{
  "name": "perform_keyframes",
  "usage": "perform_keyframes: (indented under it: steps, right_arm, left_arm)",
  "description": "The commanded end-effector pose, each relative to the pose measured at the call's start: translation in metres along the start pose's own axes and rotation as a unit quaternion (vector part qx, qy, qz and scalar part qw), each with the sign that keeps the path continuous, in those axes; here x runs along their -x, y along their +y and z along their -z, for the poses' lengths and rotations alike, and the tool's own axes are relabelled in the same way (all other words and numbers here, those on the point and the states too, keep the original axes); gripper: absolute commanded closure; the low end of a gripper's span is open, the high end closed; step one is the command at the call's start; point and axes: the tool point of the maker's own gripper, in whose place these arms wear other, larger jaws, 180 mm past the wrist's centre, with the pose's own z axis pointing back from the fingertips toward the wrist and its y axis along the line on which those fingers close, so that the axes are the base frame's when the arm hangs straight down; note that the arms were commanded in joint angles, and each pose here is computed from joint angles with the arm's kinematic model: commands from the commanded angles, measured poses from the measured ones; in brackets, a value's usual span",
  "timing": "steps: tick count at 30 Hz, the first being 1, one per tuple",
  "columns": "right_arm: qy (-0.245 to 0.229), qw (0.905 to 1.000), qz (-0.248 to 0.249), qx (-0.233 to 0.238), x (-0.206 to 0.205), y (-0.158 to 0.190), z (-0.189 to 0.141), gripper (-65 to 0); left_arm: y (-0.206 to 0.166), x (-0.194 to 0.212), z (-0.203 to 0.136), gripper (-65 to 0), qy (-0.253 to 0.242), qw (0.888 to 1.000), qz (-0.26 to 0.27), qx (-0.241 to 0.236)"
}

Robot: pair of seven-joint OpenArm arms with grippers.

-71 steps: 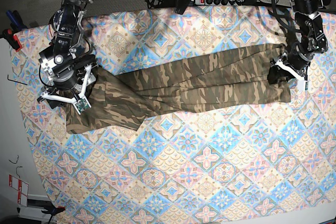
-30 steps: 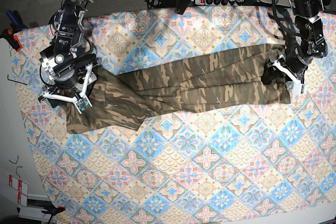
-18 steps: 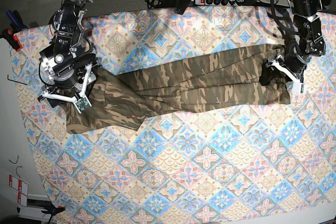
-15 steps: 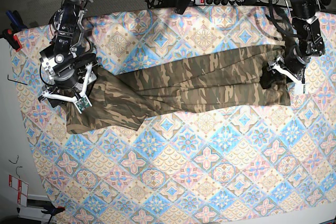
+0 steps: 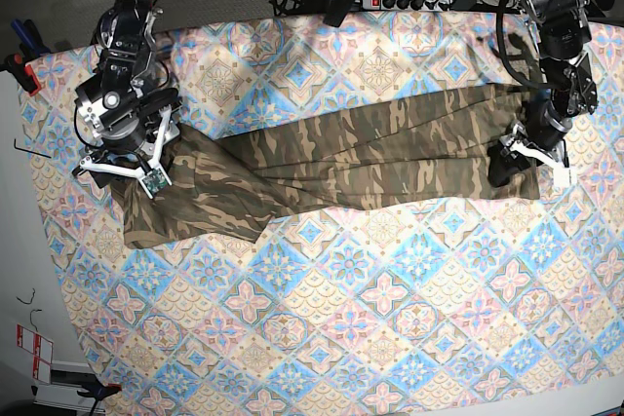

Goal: Fold the T-shirt properly
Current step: 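Lift the collar end of the strip with the left gripper, then fold the collar end over toward the right gripper with the left gripper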

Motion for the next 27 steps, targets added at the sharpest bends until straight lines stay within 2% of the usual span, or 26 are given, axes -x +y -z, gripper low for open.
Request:
perform_keyframes:
  steps: [1, 3, 5, 10, 17, 23, 27]
  right_arm:
    - [-0.018, 0.9997, 0.001, 0.017, -0.010, -0.012, -0.004, -40.9]
    - [-0.017, 0.9997, -0.001, 0.018, -0.009, -0.013, -0.004, -40.9]
    - [-0.017, 0.9996, -0.006, 0.019, -0.009, -0.015, -0.004, -40.9]
    - [-0.017, 0.9996, -0.007, 0.019, -0.009, -0.015, -0.004, -40.9]
    - [-0.018, 0.9996, -0.006, 0.020, -0.010, -0.015, -0.004, -40.9]
    - [-0.017, 0.9996, -0.006, 0.019, -0.010, -0.014, -0.004, -40.9]
    - [-0.016, 0.9996, -0.006, 0.020, -0.009, -0.016, -0.004, -40.9]
  left_arm:
    - [0.013, 0.040, -0.001, -21.5, 0.094, 0.995, 0.017, -0.036]
    - [0.013, 0.043, -0.001, -8.5, 0.104, 0.993, 0.027, -0.038]
    - [0.011, 0.054, 0.001, 0.0, 0.123, 0.991, 0.039, -0.039]
    - [0.010, 0.072, 0.002, 0.0, 0.160, 0.983, 0.072, -0.045]
    - [0.002, 0.079, 0.006, 0.0, 0.179, 0.980, 0.075, -0.038]
    - [-0.030, 0.069, -0.002, 0.0, 0.178, 0.972, 0.153, -0.025]
    - [-0.078, 0.059, -0.017, 0.0, 0.153, 0.961, 0.229, -0.010]
